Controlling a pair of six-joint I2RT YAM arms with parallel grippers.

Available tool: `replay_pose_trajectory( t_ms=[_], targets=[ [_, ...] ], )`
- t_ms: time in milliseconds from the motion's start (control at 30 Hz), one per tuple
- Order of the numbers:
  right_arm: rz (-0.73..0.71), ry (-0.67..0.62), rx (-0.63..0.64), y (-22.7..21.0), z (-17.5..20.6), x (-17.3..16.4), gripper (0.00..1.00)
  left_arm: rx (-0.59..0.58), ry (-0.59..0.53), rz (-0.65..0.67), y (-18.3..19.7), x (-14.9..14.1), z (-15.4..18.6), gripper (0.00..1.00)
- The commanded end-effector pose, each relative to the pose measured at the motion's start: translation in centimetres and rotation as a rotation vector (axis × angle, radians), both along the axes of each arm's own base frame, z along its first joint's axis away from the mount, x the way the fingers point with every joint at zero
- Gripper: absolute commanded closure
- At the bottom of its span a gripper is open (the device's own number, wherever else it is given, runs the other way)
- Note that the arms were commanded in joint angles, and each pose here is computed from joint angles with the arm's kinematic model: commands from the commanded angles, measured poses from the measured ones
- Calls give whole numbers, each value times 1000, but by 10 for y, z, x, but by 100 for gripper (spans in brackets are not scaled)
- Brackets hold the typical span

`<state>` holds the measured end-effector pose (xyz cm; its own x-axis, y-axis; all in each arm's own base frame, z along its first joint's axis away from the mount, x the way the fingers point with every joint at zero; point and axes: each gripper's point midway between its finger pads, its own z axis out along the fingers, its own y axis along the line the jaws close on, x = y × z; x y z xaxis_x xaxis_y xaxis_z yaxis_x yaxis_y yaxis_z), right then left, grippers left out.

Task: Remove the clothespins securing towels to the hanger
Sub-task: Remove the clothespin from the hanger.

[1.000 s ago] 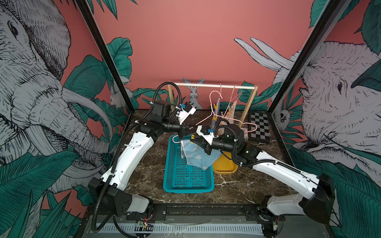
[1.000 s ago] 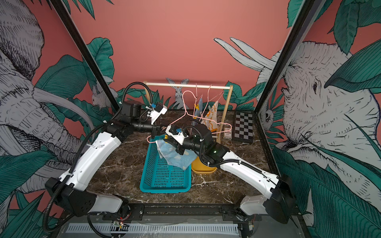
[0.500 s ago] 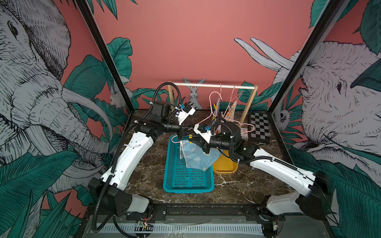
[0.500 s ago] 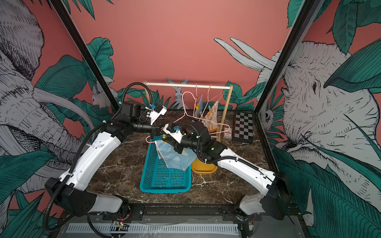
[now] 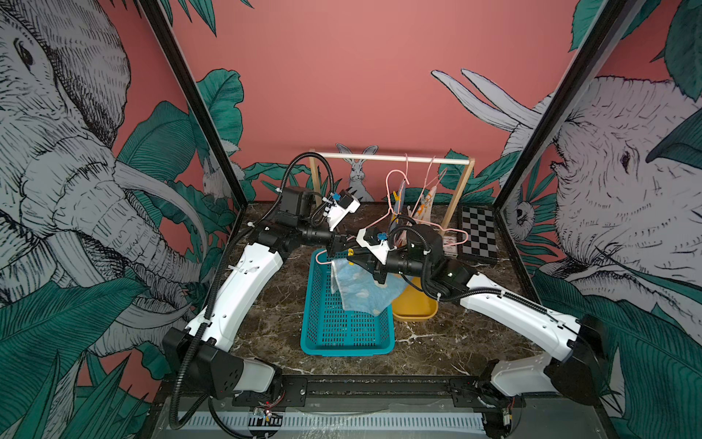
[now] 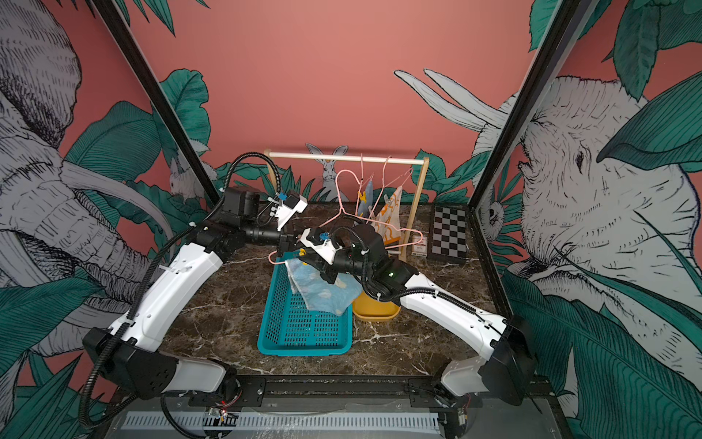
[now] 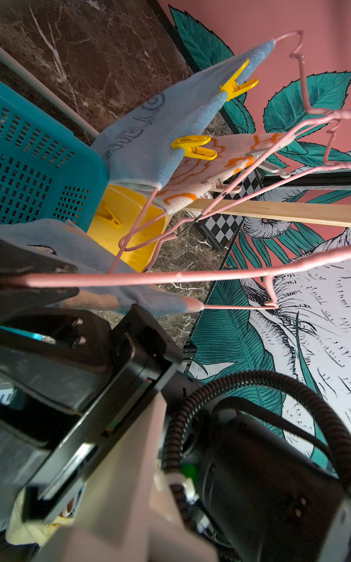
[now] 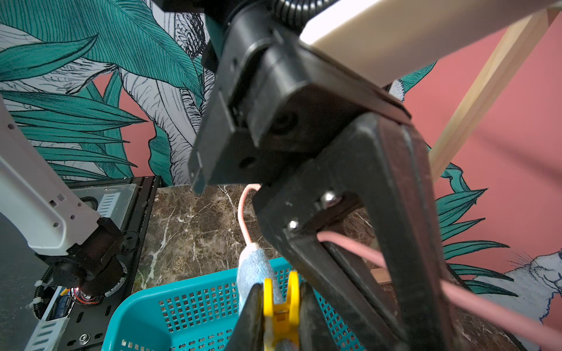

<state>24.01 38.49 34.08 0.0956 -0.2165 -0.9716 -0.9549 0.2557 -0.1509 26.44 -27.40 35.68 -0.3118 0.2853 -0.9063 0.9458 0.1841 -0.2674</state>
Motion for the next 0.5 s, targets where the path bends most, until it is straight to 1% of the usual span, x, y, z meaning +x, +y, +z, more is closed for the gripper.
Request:
replay_pose_trajectory(
  t_ms=[0, 100, 467],
  targets=[
    [-5, -117, 139, 1, 58, 3, 81, -4, 36, -42, -2, -12, -2, 100],
    [-3, -119, 141, 2, 60, 3, 78, -4, 36, -41, -2, -12, -2, 100],
    [-1, -125, 151, 2, 64, 3, 76, -1, 40, -41, -2, -13, -3, 100]
  ],
)
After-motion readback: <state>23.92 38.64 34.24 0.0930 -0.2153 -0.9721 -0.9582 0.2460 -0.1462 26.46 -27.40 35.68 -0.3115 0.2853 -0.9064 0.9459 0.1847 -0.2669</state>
